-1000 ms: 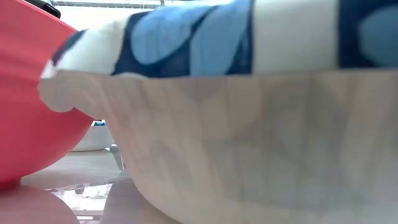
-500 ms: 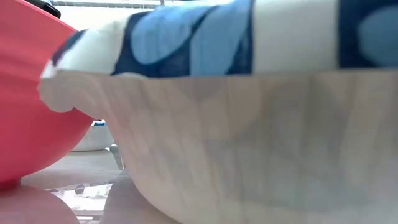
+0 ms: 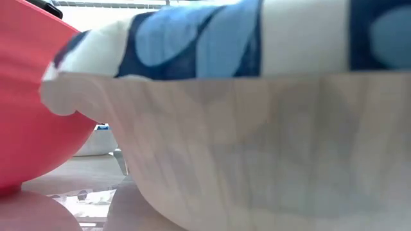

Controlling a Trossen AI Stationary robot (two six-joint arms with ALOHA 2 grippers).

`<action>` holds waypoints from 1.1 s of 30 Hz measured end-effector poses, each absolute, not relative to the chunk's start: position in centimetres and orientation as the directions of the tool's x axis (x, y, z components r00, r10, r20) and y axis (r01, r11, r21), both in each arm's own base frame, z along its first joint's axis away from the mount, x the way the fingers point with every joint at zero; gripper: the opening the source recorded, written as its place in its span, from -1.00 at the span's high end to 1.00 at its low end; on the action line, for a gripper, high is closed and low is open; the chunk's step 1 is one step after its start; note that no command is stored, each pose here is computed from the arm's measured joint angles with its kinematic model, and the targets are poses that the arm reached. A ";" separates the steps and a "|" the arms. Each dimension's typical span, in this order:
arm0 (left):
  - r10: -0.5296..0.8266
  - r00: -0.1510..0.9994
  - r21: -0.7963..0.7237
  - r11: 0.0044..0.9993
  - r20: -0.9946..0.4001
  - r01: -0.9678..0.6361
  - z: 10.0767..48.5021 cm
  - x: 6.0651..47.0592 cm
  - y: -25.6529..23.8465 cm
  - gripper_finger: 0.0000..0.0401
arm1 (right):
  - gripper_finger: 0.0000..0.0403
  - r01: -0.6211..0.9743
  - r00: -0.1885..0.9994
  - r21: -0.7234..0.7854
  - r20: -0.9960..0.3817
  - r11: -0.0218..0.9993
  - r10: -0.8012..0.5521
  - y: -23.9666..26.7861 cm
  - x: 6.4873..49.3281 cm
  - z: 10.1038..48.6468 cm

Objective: Place and stack bowls onto a shelf

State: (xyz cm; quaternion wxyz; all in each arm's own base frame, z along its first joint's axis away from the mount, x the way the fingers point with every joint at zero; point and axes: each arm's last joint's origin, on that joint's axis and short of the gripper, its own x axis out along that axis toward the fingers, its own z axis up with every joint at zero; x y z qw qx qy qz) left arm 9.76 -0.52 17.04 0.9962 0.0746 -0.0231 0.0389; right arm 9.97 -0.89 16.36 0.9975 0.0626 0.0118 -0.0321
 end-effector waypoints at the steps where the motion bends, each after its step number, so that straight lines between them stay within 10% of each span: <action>1: 0.074 0.996 0.147 0.986 0.052 -0.081 17.0 9.8 -0.5 -0.51 | -0.14 0.066 0.998 0.124 -0.027 0.990 -0.063 -0.9 10.0 16.4; 11: 0.207 0.976 -0.289 0.940 0.069 -0.179 17.2 9.7 -0.1 -0.51 | -0.14 0.066 0.998 0.124 -0.027 0.990 -0.063 -0.9 10.0 16.4; 18: 0.217 0.973 -0.721 0.687 0.084 -0.091 17.4 9.7 -0.1 -0.51 | -0.14 0.193 0.981 0.147 -0.021 0.970 -0.192 -1.5 9.9 16.4; 33: 0.338 0.938 -0.822 0.554 0.078 -0.131 17.3 9.6 0.3 -0.51 | -0.14 0.252 0.968 0.069 -0.006 0.965 -0.252 -2.0 9.8 16.6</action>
